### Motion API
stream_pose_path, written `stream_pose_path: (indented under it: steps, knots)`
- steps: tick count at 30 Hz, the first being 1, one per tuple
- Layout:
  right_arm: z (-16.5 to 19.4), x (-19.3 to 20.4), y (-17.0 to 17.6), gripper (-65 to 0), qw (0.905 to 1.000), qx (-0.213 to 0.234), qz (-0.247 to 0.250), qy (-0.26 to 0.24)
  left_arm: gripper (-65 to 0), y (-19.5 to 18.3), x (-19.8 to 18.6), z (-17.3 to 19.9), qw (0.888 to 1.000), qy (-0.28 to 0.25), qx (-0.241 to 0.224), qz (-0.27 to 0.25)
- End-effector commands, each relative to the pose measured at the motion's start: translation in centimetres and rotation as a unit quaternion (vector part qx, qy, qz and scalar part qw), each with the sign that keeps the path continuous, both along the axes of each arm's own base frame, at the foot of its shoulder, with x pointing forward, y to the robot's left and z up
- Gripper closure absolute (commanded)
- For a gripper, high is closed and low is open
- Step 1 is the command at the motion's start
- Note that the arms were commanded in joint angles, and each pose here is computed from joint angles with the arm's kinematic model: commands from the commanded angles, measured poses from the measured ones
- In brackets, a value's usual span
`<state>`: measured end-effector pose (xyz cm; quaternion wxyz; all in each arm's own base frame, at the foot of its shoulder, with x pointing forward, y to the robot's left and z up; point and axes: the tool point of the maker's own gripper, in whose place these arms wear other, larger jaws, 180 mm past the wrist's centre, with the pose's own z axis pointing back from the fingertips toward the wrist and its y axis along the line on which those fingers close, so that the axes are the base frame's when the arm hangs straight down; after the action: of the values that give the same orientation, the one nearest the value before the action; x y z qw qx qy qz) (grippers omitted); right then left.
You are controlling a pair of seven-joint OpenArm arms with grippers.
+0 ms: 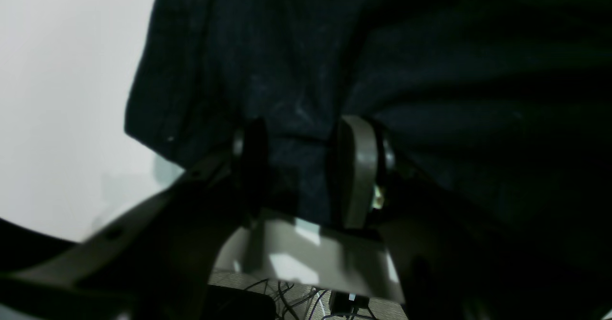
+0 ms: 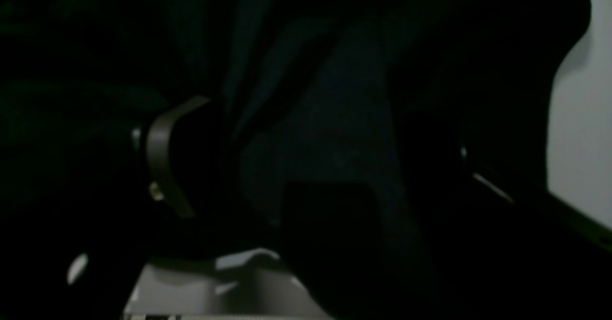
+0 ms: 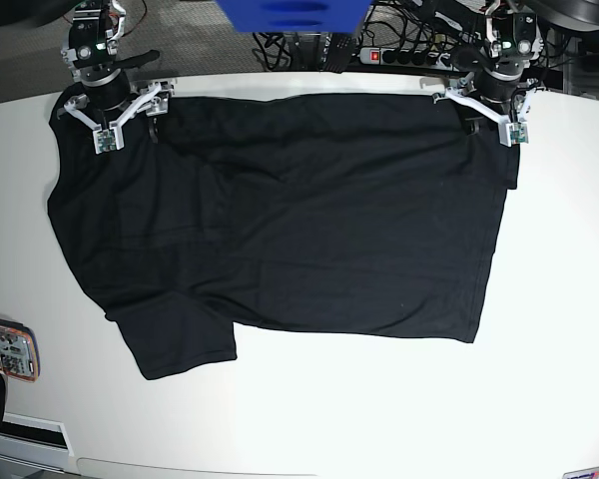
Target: Fold the T-shirt properly
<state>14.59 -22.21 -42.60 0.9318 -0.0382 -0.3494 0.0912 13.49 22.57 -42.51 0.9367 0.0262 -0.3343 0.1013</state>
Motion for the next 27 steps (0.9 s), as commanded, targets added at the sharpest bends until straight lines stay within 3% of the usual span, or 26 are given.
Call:
stream_pose_path:
  steps: [1,17,27]
  knots:
    - [-0.4,-1.0,-0.4,-56.1,0.9996,-0.012,0.004,0.023,-23.7,0.1,-0.2,0.3,1.0,0.001,0.002,-0.001]
    - [-1.0,-2.4,-0.5,-56.1,0.9991,-0.011,0.003,0.041,-23.7,0.4,-1.3,0.1,1.0,0.014,0.008,-0.002]
    - [-1.0,-2.3,-0.5,-56.1,0.9991,-0.011,0.003,0.041,-23.7,0.2,-0.1,1.0,1.0,-0.006,0.008,-0.005]
